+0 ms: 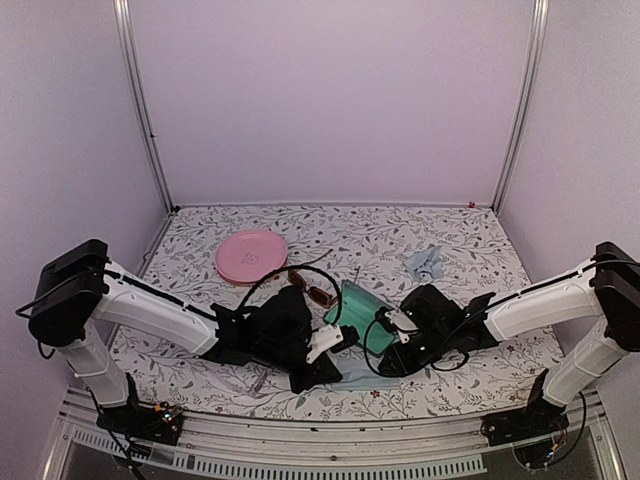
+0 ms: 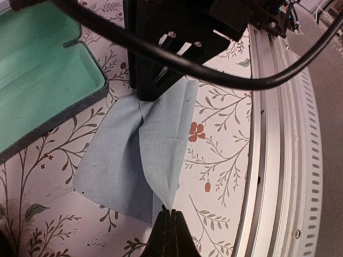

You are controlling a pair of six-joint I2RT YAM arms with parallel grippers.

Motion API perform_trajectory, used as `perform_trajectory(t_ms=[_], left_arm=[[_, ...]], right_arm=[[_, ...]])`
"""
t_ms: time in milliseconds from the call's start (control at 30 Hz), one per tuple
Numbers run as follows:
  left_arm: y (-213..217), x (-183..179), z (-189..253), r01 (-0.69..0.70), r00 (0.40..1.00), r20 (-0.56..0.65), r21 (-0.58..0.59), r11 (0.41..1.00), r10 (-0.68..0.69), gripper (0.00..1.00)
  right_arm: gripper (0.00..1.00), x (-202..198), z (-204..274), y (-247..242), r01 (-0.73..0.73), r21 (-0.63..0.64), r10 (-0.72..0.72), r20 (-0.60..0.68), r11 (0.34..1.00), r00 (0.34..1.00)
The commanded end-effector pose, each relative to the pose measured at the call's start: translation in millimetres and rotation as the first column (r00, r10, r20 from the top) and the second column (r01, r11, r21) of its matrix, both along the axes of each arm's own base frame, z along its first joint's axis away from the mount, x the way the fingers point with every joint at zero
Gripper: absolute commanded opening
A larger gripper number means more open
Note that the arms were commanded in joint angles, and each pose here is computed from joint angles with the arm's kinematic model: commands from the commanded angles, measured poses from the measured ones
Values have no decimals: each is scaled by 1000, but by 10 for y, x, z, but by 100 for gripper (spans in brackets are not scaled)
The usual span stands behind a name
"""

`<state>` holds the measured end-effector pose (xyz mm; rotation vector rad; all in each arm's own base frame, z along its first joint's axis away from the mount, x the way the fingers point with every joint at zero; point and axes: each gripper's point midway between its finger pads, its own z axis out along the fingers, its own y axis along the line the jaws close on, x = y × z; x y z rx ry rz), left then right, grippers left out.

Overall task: Organize the sunglasses
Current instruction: Adjust the glasses cleaning cloth at the center of the board.

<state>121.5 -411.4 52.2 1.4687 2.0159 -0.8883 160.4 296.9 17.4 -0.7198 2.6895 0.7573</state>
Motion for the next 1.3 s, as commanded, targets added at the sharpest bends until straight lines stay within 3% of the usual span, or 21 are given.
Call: perform_trajectory(t_ms=[0,233,667,833,1067,1267], left_arm=[[-2,-63,-30,18,1000,6,-4,1000,-18,0],[3,-69,-37,19,1000,4,-3,1000,-19,0],[-28,-332,-61,131,991,-41,-7,991,-131,0],[-19,-418,-115,164,985,-47,9,986,-163,0],[-14,-470,-136,190,980,-53,10,982,-189,0],[12,-459,-163,177,983,-38,10,984,-177,0]], right_arm=[[20,-57,-64,-78,5,-51,-6,-20,999,1000],[8,31,69,-57,40,-29,-40,20,999,999],[8,85,120,-122,102,-43,-101,34,994,994],[14,75,146,-141,118,-30,-117,30,993,993],[32,58,215,-176,143,0,-143,32,990,989],[35,23,214,-253,174,13,-174,26,985,984]])
